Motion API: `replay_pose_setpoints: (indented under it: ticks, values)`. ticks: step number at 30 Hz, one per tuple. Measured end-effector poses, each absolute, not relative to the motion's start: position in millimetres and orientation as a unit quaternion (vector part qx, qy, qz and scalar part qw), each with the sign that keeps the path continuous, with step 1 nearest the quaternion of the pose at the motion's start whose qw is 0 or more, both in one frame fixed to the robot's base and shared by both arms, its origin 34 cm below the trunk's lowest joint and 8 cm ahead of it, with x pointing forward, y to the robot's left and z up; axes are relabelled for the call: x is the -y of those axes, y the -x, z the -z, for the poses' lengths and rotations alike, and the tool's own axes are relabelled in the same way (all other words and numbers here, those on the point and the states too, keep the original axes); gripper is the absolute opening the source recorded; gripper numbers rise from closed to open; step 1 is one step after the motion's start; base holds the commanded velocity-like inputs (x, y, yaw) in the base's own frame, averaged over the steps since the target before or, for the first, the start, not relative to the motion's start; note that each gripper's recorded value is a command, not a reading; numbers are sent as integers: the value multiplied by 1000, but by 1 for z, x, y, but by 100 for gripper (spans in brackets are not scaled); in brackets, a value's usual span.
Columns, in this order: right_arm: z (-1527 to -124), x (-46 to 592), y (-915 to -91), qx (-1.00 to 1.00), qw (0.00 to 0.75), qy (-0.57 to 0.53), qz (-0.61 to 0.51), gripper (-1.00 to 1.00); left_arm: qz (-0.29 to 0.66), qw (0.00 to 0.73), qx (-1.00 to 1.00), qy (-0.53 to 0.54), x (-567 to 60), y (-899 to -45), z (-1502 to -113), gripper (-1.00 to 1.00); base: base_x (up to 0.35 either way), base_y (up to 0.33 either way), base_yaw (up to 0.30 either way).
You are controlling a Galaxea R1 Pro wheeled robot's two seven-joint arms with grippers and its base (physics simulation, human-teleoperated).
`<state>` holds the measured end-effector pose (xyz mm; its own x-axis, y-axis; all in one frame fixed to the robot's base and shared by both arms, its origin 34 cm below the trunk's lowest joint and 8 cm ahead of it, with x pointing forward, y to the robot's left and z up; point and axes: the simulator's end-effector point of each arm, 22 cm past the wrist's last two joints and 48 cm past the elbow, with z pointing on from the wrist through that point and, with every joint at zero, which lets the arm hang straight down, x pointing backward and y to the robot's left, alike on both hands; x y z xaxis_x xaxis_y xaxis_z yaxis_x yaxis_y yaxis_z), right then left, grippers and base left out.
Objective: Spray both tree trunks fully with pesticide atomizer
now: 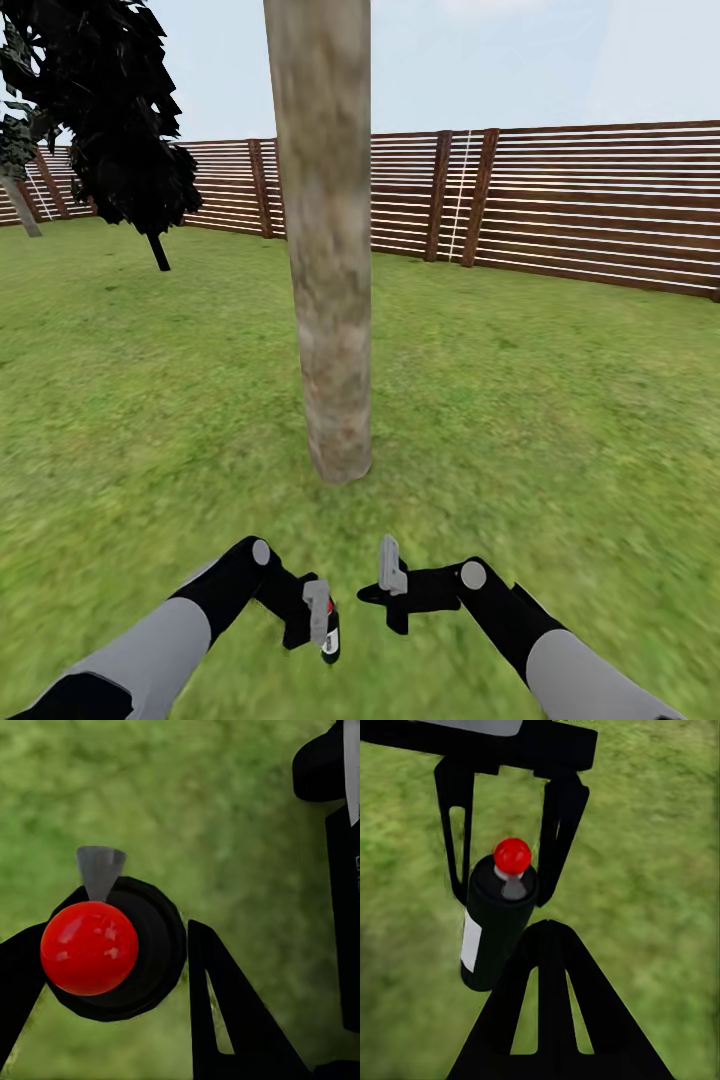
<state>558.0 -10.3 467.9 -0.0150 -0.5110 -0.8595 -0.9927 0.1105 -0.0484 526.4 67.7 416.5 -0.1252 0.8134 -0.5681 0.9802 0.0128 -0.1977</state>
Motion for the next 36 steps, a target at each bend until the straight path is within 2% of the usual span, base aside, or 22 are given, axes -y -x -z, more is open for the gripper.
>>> replay_pose_setpoints:
  ticks: [36]
  values:
    - [-465,15,-558,-642,380,588,-312,-100,291,183,-676,-652,-22,-535,-437,-100,0,0,0]
